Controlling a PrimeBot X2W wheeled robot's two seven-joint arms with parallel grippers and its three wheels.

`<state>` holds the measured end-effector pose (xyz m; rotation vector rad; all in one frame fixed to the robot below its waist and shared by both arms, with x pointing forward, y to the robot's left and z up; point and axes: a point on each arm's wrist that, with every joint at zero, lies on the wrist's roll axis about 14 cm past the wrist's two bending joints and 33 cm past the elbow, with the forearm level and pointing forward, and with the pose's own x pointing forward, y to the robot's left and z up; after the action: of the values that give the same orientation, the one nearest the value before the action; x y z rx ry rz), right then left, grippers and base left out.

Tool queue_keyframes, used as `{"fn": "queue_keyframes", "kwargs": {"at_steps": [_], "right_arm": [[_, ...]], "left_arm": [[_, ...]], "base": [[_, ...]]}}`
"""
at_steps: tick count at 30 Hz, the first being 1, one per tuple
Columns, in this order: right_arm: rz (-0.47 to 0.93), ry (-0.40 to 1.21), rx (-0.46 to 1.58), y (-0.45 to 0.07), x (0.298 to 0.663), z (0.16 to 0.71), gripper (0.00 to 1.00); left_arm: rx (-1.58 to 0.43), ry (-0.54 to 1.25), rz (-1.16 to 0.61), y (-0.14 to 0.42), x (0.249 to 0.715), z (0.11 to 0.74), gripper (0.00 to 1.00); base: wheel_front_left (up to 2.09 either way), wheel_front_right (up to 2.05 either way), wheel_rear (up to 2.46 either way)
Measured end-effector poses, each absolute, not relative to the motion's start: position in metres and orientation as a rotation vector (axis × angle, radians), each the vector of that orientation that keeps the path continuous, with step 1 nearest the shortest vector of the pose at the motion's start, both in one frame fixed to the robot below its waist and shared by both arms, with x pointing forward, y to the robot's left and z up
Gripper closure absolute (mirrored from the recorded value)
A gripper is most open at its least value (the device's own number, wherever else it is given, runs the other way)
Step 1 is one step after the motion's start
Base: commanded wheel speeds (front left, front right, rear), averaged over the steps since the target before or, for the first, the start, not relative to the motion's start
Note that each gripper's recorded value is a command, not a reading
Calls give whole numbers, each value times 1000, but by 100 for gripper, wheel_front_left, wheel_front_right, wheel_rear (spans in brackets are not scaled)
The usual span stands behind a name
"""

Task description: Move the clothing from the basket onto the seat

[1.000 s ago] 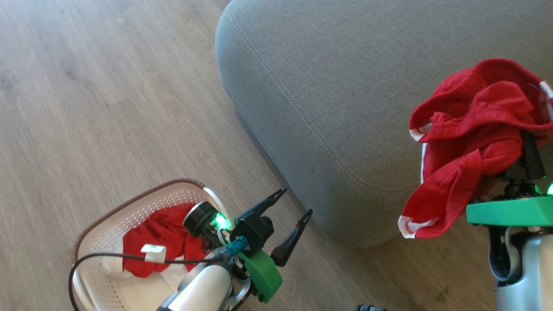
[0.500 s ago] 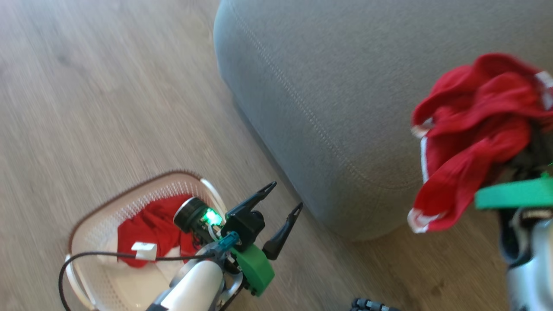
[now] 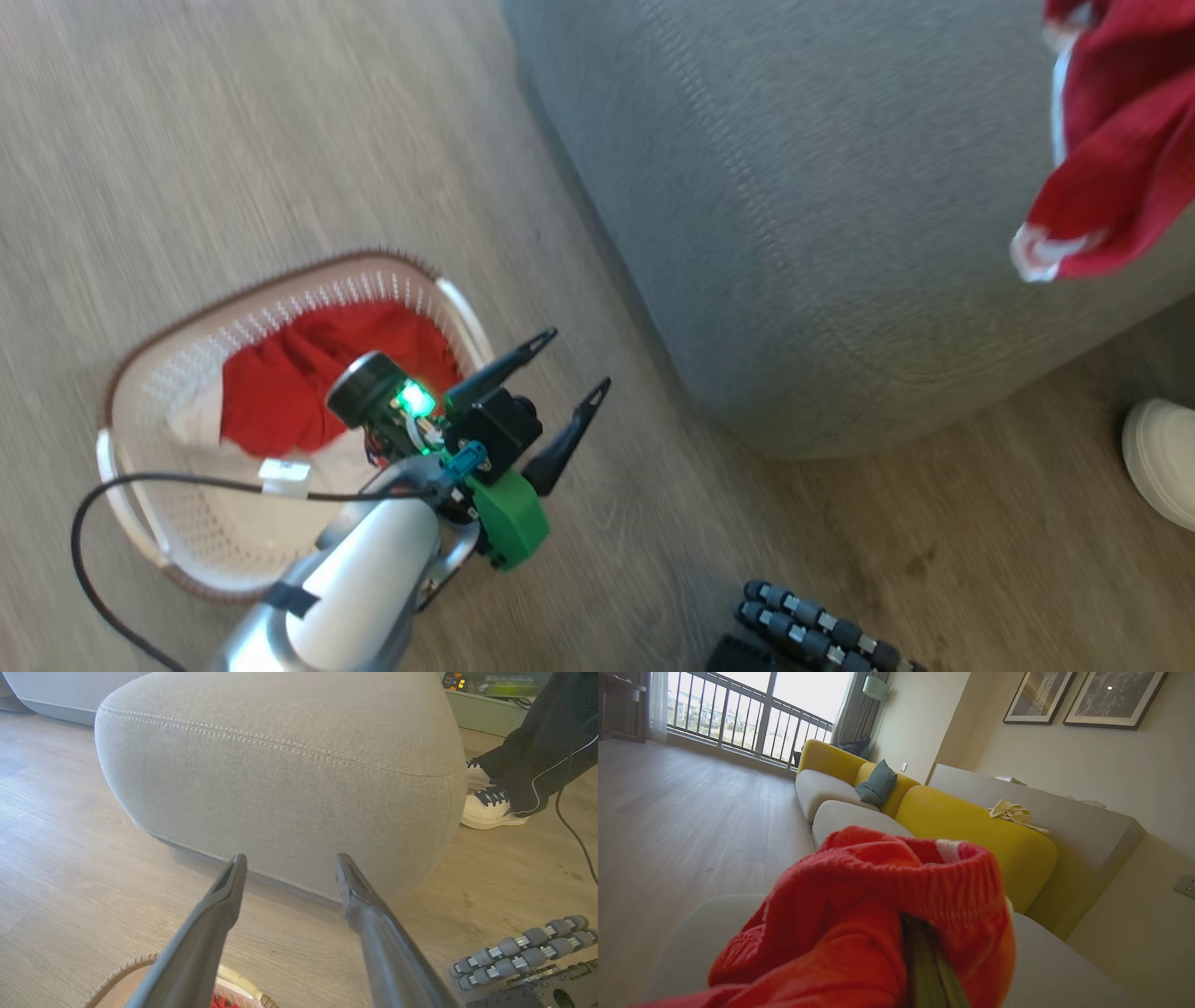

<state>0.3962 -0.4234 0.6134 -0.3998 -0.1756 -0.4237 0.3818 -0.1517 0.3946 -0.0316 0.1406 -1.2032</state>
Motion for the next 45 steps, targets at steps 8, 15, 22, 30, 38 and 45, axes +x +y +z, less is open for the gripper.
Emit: {"fn": "queue_keyframes", "kwargs": {"at_steps": [8,15,22,30,38,45], "right_arm": [[-384,-175,-448,-435,457,623,100],[-386,-7,-511,-459,490,585,100],[-527,43,-424,-501,509,567,100],[-569,188,-364,-510,519,501,100],[-517,311,-283,-487,535,446,100],[-570,402,-182,-491,518,425,0]], "left_arm": [[-47,190,-1174,-142,397,364,0],[-48,231,-1151,-131,404,342,0],[-63,268,-1098,-118,419,320,0],[-50,299,-1064,-103,425,298,0],[-47,322,-1032,-94,427,289,0],[-54,303,-1017,-93,433,297,0]], "base": [[0,0,0],[0,0,0],[0,0,0],[0,0,0],[0,0,0],[0,0,0]]}}
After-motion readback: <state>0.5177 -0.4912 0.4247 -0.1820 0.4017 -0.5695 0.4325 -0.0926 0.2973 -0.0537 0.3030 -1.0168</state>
